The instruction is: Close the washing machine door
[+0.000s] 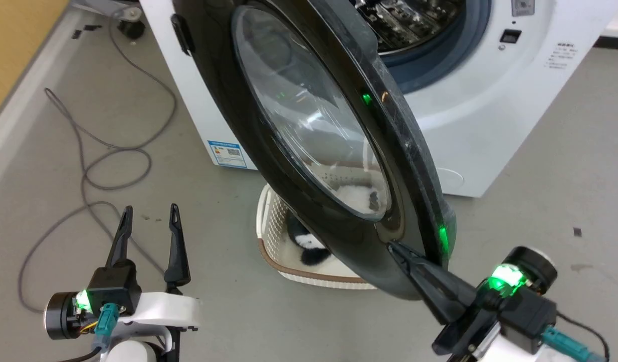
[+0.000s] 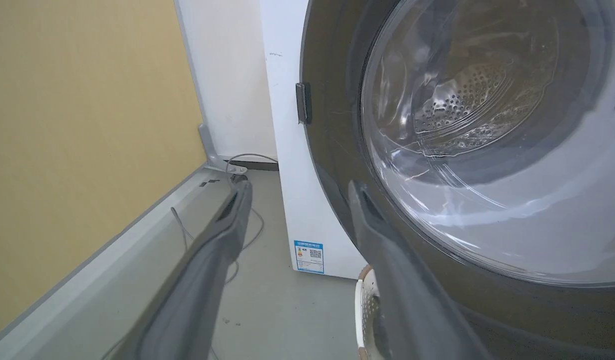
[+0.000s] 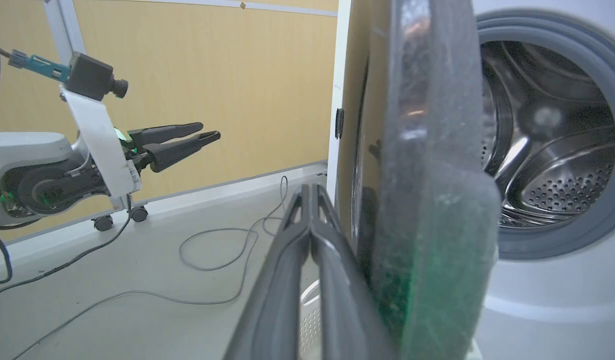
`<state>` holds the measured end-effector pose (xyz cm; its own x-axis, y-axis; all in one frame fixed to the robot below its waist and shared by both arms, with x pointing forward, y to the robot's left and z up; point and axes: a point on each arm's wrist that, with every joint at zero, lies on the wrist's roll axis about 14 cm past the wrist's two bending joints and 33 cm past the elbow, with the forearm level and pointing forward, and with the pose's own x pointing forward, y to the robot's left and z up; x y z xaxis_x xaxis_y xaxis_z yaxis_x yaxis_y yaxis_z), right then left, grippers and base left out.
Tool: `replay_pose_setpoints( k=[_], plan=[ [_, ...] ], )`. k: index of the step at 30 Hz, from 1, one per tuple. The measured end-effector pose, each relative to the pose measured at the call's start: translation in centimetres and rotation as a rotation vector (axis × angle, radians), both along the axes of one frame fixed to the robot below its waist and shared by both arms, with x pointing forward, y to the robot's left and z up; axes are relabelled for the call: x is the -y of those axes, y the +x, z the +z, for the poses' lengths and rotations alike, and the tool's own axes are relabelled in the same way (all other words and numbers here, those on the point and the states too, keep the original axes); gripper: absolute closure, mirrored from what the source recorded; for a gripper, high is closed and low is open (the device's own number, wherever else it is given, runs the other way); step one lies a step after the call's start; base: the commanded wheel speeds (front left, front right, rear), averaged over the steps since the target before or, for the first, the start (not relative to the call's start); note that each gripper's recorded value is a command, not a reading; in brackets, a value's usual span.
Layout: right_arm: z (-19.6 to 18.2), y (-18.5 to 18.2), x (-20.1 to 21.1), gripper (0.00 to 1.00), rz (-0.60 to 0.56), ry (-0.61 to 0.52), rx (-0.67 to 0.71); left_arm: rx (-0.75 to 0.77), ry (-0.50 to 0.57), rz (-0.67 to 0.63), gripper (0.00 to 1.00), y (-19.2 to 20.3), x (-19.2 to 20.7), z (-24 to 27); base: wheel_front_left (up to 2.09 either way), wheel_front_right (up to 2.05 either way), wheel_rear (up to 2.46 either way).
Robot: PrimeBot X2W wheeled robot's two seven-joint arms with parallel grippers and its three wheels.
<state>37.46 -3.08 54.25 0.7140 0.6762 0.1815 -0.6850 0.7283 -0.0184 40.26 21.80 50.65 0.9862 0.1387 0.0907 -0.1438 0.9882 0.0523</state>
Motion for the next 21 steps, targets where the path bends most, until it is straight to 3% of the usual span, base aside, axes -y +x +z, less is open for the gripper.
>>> replay_pose_setpoints(
  k=[7, 21],
  plan=[
    [-0.6, 2.7, 3.5, 1.0, -0.137, -0.025, 0.007, -0.011, -0.001, -0.044, 0.0, 1.5, 1.4, -0.7, 0.0, 0.0, 0.0],
    [-1.9, 12.4, 10.1, 1.0, -0.377, -0.096, 0.047, -0.015, -0.01, -0.113, 0.0, 5.9, 3.9, -2.1, 0.0, 0.0, 0.0]
  ],
)
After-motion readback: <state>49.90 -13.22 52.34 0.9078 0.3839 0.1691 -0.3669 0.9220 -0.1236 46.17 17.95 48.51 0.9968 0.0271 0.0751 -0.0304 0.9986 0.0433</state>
